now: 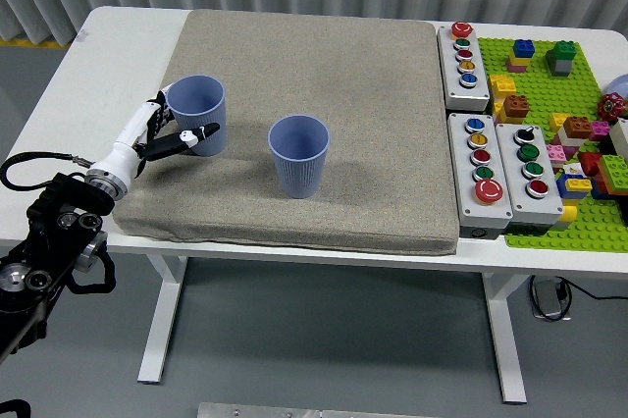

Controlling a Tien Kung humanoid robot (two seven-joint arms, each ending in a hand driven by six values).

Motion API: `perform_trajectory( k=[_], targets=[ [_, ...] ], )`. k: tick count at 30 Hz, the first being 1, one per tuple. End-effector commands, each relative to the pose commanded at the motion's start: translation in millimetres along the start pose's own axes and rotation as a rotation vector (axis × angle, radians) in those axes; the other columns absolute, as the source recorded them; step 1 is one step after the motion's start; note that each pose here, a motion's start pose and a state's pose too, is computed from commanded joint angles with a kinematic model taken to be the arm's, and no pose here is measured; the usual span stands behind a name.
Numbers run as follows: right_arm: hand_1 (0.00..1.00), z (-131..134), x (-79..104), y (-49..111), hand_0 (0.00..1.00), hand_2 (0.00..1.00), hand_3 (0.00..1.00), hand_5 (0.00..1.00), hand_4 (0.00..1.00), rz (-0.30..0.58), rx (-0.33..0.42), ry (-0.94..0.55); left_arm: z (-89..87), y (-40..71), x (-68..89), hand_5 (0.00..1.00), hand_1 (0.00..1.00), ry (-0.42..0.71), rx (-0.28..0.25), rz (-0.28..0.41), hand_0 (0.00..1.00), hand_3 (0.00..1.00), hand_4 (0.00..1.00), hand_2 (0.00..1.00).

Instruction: Pick cup pour cup place

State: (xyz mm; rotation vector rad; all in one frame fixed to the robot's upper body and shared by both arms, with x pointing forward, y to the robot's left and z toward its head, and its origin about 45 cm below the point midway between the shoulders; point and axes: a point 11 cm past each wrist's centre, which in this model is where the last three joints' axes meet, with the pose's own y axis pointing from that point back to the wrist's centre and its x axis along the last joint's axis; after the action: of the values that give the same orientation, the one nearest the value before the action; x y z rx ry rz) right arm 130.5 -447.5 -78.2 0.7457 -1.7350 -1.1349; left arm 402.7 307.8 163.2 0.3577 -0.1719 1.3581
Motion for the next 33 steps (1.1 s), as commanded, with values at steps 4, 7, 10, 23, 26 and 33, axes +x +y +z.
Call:
perform_trajectory(
  k=[4,7,10,23,26,33],
  targets=[
    [0.667,-0.5,-0.3,0.2,0.695,0.608,0.610,0.330,0.002,0.000,0.000,0.001,1.0,-1.9,0.7,0.431,0.936,0.002,-0.001,0.001,0.944,0.998,0.998,0.998],
    [0.667,-0.5,-0.4,0.2,0.695,0.608,0.610,0.330,0.002,0.000,0.000,0.002,-0.1,-2.3,2.5,0.431,0.936,0.002,0.004,0.003,0.944,0.998,0.998,0.998],
    [0.668,-0.2,0.0,0.1,0.695,0.608,0.610,0.329,0.002,0.001,0.000,0.002,-0.5,-2.8,3.1,0.430,0.933,-0.001,0.007,0.001,0.941,0.998,0.993,0.998],
    [0.668,1.5,0.5,-0.3,0.695,0.608,0.610,0.328,0.002,0.001,-0.004,0.010,2.8,-4.9,-2.5,0.430,0.928,-0.006,0.000,-0.013,0.939,0.998,0.987,0.998],
    [0.668,0.3,0.0,0.0,0.695,0.608,0.610,0.328,0.002,0.000,-0.001,0.010,3.6,-6.5,-2.3,0.430,0.928,-0.008,0.000,-0.014,0.939,0.998,0.987,0.998],
    [0.668,-1.5,-0.7,0.5,0.695,0.609,0.610,0.329,0.002,-0.002,0.001,0.007,6.6,-9.2,-2.5,0.430,0.923,-0.014,-0.004,-0.019,0.935,0.998,0.986,0.998]
  ],
)
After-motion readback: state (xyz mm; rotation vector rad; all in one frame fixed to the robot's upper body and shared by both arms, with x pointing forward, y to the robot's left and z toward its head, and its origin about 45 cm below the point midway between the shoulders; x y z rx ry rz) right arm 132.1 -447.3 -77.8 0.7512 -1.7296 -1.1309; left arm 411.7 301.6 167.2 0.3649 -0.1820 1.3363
